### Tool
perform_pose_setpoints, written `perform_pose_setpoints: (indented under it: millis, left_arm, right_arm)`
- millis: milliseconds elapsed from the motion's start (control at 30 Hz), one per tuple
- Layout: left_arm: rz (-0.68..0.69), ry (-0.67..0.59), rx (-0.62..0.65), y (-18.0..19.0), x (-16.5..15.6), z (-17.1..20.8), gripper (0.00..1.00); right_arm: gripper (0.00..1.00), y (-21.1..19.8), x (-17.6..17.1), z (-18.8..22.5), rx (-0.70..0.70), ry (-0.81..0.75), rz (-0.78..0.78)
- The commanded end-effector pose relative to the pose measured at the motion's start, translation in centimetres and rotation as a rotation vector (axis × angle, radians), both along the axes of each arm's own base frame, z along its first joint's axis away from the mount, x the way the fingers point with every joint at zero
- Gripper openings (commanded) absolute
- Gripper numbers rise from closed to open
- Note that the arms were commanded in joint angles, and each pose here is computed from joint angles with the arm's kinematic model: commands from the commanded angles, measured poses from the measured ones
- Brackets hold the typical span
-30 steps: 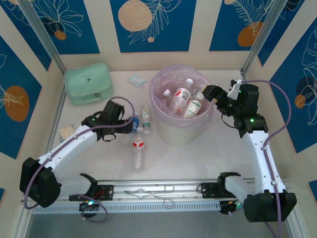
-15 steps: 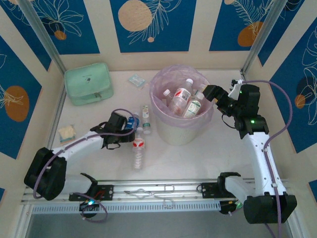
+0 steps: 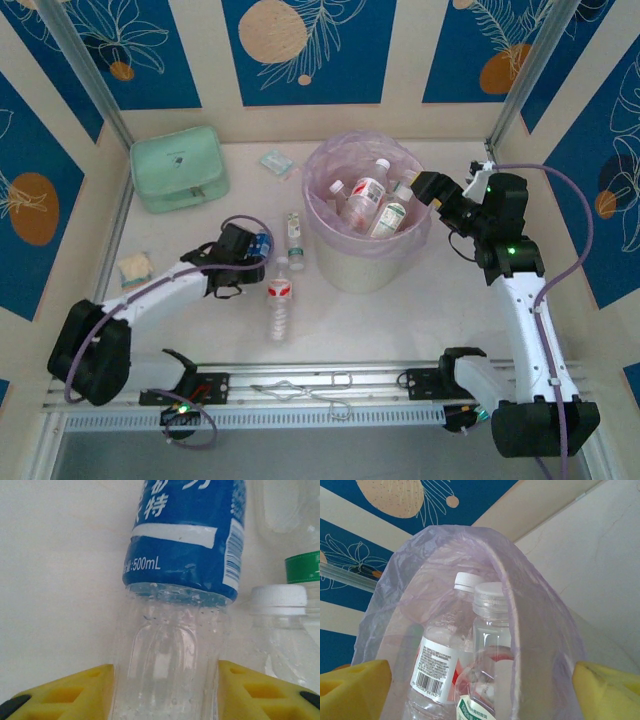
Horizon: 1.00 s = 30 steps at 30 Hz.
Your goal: Put the plastic bottles in the bin
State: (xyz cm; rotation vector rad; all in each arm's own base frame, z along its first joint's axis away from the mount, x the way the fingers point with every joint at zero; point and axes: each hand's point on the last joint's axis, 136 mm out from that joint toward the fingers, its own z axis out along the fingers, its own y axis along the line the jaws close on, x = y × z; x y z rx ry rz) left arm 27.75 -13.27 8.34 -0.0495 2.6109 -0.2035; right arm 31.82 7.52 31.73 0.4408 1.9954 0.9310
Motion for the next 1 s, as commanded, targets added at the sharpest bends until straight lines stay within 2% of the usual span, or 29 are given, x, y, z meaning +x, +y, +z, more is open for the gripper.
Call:
perform_pose_setpoints:
  millis: [0, 167, 233, 400, 533, 667, 967]
  left_arm:
    - [0.032, -0.091, 0.026, 1.4, 0.4, 5.0, 0.49]
    - [-0.029, -0.242, 0.024, 1.3, 1.2, 14.4, 0.43]
    - [-0.071, -0.320, -0.049, 0.1, 1.5, 18.8, 0.37]
    - [-0.274, -0.514, -0.360, -5.1, 0.8, 29.6, 0.27]
    - [-0.358, -0.557, -0.409, -7.4, 0.6, 34.4, 0.14]
    - [-0.440, -0.578, -0.388, -11.3, 1.4, 36.0, 0.00]
    - [-0.588, -0.476, -0.143, -18.9, 2.7, 32.5, 0.00]
  right_arm:
    - [0.93, -0.5, -0.1, 0.7, 0.001, -0.039, -0.028]
    - [0.93, -1.2, -0.1, 0.9, 0.024, -0.061, -0.068]
    - [0.93, -1.2, 0.1, 0.9, 0.038, -0.071, -0.070]
    - [0.93, -0.5, -0.1, 1.5, 0.039, -0.080, -0.025]
    - [0.93, -0.9, -0.6, 1.6, 0.024, -0.079, -0.049]
    - [0.93, -1.0, -0.9, 1.7, 0.026, -0.082, -0.054]
    - [0.93, -1.0, -1.3, 2.2, 0.020, -0.090, -0.057]
